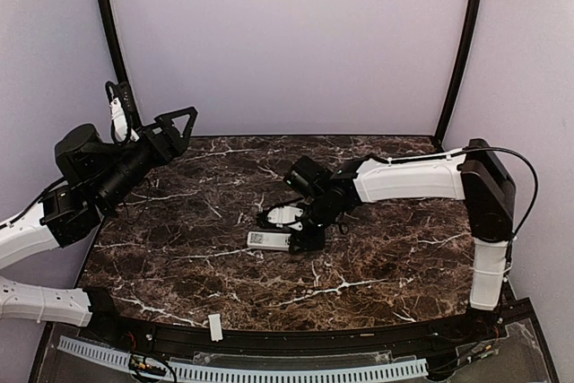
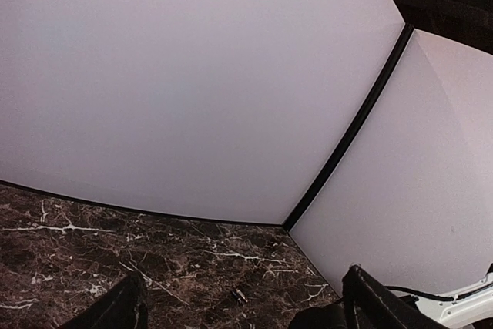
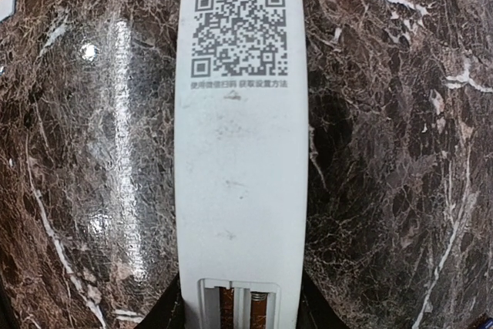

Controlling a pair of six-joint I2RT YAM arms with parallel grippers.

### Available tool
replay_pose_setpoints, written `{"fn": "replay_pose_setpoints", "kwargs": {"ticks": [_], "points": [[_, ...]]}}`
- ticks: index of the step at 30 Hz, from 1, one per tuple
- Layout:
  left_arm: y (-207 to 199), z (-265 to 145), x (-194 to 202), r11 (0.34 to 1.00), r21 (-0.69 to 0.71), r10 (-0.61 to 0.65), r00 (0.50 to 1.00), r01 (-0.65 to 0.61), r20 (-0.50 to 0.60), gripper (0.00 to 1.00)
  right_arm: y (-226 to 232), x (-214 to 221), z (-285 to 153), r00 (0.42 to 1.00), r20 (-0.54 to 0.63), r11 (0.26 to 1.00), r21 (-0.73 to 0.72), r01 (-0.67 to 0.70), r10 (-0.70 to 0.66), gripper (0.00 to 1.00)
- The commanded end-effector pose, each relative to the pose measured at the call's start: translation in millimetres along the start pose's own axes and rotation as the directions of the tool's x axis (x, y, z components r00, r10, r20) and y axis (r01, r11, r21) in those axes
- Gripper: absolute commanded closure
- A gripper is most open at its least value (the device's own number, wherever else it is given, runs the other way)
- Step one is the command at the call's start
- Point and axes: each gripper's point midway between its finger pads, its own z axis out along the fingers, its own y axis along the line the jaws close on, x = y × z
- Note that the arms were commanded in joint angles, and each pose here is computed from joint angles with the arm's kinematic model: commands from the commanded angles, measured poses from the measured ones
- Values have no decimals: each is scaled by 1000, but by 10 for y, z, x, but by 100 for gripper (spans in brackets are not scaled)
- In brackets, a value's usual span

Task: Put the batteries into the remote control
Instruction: Place the remote control without the battery cover at the center of the board.

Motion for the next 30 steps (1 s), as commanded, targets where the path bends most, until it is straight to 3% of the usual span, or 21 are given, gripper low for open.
{"fn": "replay_pose_setpoints", "kwargs": {"ticks": [1, 10, 21, 26, 30], "points": [[55, -41, 0, 999, -22, 45, 999, -45, -2, 13, 44, 7, 65, 1000, 5, 999, -35, -11, 11, 91], [36, 11, 57, 996, -16, 89, 996, -89, -22, 13, 106, 177, 214, 998, -55, 997, -71, 8, -12, 81], [43, -14, 52, 998, -18, 67, 997, -67, -27, 13, 107, 238, 310, 996, -91, 996, -82, -27, 20, 56], [44, -21, 44, 998, -20, 65, 997, -66, -28, 13, 54, 258, 340, 994, -98, 998, -52, -46, 41, 42], [34, -22, 40, 998, -15, 63, 998, -64, -29, 13, 42, 237, 329, 996, -86, 998, -43, -41, 38, 21]]}}
